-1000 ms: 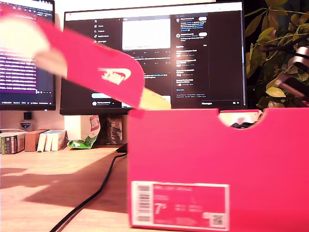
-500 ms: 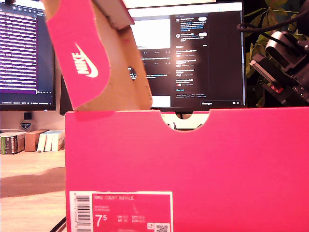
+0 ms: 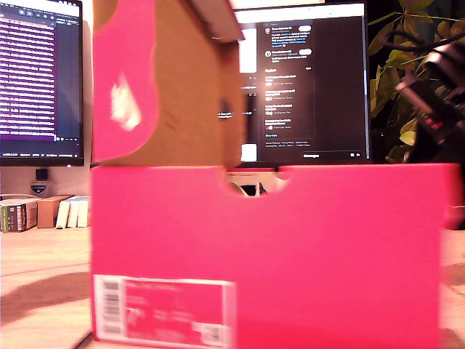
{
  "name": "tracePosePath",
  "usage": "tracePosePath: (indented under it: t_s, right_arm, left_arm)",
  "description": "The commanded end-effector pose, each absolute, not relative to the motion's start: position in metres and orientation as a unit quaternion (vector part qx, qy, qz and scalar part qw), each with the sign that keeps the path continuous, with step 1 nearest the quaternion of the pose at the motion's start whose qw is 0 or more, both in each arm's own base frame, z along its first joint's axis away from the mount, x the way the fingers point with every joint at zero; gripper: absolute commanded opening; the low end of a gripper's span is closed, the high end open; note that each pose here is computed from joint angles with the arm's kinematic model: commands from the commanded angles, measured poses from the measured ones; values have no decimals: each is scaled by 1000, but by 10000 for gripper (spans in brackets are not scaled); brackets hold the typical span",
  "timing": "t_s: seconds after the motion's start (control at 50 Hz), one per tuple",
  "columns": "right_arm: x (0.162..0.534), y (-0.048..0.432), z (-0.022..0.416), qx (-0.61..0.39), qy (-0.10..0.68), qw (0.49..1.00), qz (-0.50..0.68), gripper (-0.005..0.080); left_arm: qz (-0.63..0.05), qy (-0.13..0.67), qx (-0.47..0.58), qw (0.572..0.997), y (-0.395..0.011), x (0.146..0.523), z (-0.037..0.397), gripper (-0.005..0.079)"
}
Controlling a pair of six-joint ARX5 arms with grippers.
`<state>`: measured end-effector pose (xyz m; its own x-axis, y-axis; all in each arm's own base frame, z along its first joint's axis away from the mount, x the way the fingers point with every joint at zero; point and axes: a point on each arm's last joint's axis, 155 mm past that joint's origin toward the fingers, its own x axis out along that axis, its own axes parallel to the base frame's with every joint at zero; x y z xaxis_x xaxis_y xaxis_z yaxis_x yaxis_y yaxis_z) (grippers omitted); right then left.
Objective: Close the red shoebox by pushing the lid with your left arm and holding the box in place with your right arm
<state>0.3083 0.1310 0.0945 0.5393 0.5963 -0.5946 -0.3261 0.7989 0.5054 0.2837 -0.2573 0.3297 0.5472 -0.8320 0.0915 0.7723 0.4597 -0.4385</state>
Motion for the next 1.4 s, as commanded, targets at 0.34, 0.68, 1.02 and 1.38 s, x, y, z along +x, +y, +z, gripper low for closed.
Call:
tracePosePath:
  t_s: [0.34, 0.68, 1.02, 1.38]
  right_arm:
    - [333, 120, 135, 168, 358, 880, 263, -12]
    - [323, 143, 141, 149, 349, 870, 314, -12]
    - [304, 168, 125, 88, 375, 859, 338, -12]
    - [309, 182, 162, 27, 288, 888, 357, -12]
  left_arm:
    - [-481, 7, -206, 852, -253, 279, 348, -19]
    - [-421, 62, -153, 892, -219, 295, 312, -19]
    - [-375, 72, -110, 918, -180, 285, 308, -19]
    - [-346, 71, -84, 932, -162, 268, 309, -19]
